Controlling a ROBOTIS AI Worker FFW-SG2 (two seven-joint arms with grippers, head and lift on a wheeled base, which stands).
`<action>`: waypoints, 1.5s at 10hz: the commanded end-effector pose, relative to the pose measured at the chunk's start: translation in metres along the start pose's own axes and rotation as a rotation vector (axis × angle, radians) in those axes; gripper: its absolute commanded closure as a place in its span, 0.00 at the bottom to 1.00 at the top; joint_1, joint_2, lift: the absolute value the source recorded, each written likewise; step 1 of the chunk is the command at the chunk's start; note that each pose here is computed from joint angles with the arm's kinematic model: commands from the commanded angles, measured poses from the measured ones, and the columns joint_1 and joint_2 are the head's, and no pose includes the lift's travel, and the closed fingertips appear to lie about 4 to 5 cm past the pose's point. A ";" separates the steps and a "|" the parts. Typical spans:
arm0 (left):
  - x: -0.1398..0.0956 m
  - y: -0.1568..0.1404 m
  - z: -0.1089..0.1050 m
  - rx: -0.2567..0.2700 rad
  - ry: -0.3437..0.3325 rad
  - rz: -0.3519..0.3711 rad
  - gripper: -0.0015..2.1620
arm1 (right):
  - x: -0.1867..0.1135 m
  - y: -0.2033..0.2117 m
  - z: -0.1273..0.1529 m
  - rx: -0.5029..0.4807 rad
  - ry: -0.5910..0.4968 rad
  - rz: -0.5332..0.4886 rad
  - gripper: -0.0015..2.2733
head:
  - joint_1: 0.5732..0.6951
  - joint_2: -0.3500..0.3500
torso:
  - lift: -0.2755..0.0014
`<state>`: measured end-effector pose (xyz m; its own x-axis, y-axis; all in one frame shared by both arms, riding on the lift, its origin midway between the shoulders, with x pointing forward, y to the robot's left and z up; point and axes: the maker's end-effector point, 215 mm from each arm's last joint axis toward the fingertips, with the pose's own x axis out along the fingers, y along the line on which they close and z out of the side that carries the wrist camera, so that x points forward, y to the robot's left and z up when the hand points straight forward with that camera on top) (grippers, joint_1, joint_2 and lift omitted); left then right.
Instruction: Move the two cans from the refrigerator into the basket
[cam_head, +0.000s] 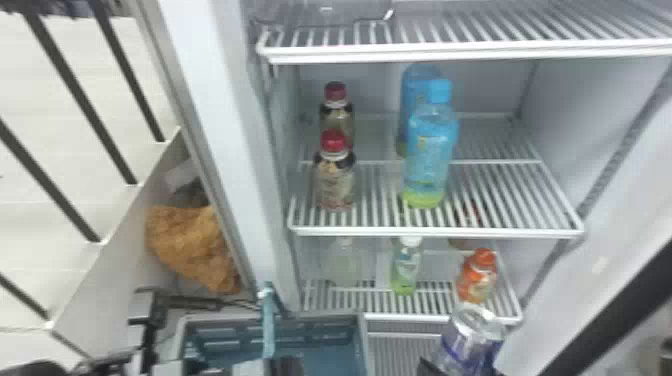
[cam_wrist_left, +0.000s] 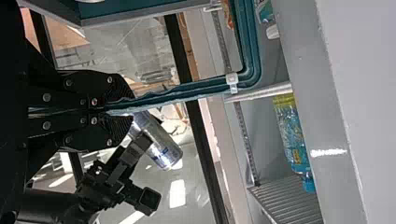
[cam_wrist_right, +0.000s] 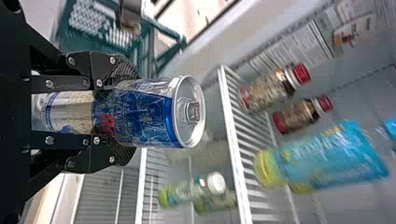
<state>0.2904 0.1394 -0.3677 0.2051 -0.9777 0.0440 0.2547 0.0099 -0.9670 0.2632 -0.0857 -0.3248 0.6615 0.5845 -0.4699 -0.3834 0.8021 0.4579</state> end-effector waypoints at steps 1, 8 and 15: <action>0.002 -0.001 0.001 0.004 0.000 -0.003 0.55 | 0.013 0.008 -0.009 0.011 0.024 0.050 0.56 | 1.00 0.66 | 0.91; 0.014 -0.003 0.000 -0.007 0.020 -0.030 0.55 | 0.137 -0.003 0.006 0.061 -0.096 0.270 0.56 | 1.00 0.81 | 0.91; 0.021 -0.007 0.003 0.000 0.032 -0.047 0.55 | 0.179 0.003 -0.024 -0.060 0.016 0.311 0.05 | 1.00 0.87 | 0.91</action>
<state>0.2951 0.1201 -0.3608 0.1647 -0.9831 0.0797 0.2602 -0.0347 -0.9649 0.3655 0.0248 -0.4214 0.4986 0.8062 -0.3186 -0.6060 0.5870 0.5368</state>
